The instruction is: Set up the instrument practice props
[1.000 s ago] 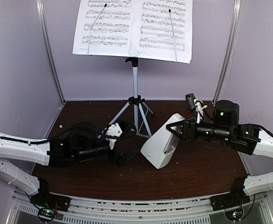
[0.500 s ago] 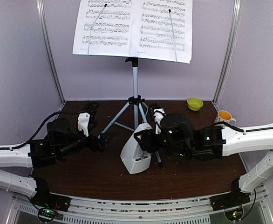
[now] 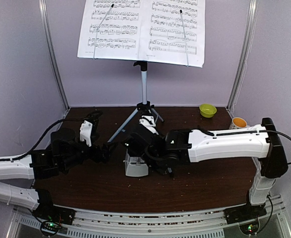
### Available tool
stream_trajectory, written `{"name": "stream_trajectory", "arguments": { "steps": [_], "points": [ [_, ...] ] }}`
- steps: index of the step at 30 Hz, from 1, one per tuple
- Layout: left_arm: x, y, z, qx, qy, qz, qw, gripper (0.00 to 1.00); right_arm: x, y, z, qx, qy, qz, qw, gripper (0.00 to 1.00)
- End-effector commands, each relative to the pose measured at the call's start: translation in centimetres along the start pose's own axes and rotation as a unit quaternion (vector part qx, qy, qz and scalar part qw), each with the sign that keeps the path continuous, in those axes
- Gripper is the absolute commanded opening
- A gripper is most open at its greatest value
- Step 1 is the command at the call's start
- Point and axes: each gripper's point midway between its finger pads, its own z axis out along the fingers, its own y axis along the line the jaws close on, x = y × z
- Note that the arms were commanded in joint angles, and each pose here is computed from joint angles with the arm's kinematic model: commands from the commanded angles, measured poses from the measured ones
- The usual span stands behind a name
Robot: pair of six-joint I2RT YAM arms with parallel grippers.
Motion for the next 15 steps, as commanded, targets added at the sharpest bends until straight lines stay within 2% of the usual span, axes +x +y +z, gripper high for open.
{"name": "stream_trajectory", "arguments": {
  "steps": [1,6,8,11,15],
  "points": [
    [-0.3,0.5,-0.1,-0.006,-0.009,-0.015,1.0,0.95,-2.4,-0.8,-0.4,0.057,-0.054,0.044,0.996,0.31],
    [0.0,0.6,0.2,-0.007,-0.002,-0.015,1.0,0.95,-1.3,-0.5,0.5,0.072,-0.059,0.047,0.995,0.37],
    [0.1,0.6,0.2,-0.007,-0.001,-0.016,1.0,0.95,-1.0,-0.3,0.8,0.076,-0.057,0.049,0.994,0.43],
    [0.1,0.7,0.2,-0.009,0.0,-0.017,1.0,0.95,-0.5,0.1,1.2,0.072,-0.052,0.055,0.995,0.57],
    [0.4,0.9,0.3,-0.014,0.006,-0.021,1.0,0.96,0.1,0.7,1.5,0.061,-0.039,0.064,0.995,0.88]
  ]
}}
